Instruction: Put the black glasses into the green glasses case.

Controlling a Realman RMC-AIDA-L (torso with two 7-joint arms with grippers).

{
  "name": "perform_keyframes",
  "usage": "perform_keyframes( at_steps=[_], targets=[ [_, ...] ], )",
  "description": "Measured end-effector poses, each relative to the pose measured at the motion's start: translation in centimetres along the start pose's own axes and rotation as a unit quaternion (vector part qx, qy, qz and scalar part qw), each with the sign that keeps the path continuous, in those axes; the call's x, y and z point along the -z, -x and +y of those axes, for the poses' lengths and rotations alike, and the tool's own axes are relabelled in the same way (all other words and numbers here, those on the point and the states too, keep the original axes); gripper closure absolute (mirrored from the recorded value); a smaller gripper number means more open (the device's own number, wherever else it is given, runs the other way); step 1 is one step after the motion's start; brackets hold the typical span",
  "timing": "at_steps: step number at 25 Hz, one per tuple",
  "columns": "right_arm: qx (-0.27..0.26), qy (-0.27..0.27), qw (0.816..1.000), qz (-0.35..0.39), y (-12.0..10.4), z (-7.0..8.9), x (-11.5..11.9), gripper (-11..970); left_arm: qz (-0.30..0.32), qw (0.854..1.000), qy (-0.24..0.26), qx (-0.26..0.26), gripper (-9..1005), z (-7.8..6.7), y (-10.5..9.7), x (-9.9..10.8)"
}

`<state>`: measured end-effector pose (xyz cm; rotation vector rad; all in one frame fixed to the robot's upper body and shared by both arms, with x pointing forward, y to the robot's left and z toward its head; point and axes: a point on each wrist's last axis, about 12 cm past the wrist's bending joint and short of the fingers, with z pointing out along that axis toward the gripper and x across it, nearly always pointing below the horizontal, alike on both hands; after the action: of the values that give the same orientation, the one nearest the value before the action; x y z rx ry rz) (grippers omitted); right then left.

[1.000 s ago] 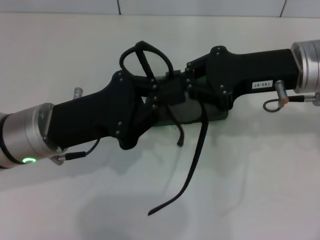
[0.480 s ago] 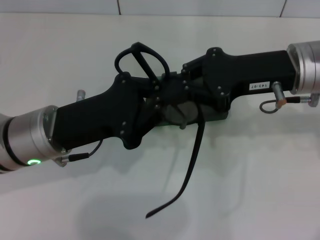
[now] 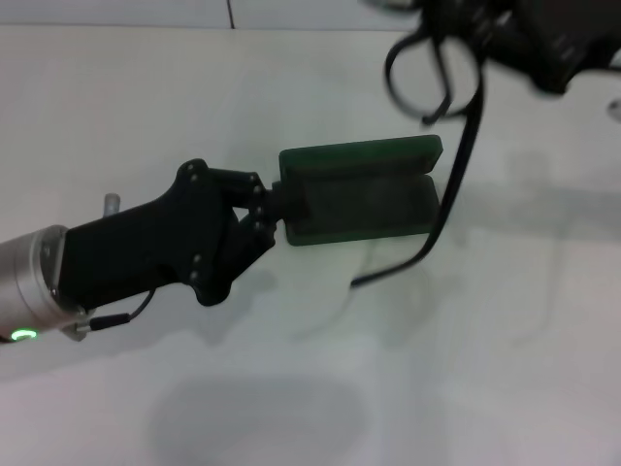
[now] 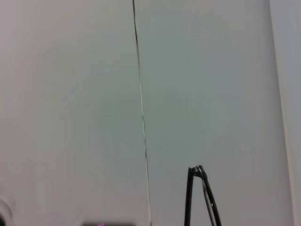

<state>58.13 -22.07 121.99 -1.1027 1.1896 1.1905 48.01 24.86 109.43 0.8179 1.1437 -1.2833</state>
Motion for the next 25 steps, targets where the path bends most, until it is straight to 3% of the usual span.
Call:
perform_keyframes(
  at_steps=[5,9,11,17,25],
  targets=[
    [0.040,-0.016,0.998,-0.055,1.1,-0.7,-0.7,912,0.034,0.999,-0.041,0.008,981,-0.4,-1.0,-1.3],
    [0.047,-0.008,0.998,-0.050,0.0,-1.8,-4.3,912,0.058,0.993,-0.101,0.006,978,-0.6,-2.0,-4.0],
    [0.043,0.000,0.999,-0.027,-0.8,-2.1,-6.1,912,0.044,0.993,-0.107,0.010,977,-0.5,-2.1,-4.8],
    [0.043,0.012,0.997,0.061,-4.1,-1.6,-9.2,913,-0.046,0.999,-0.026,0.012,972,0.3,-1.3,-4.6],
    [0.042,0.001,0.997,0.068,-4.9,-1.4,-8.9,912,-0.074,0.997,0.016,0.015,967,0.4,-1.0,-3.3]
  ],
)
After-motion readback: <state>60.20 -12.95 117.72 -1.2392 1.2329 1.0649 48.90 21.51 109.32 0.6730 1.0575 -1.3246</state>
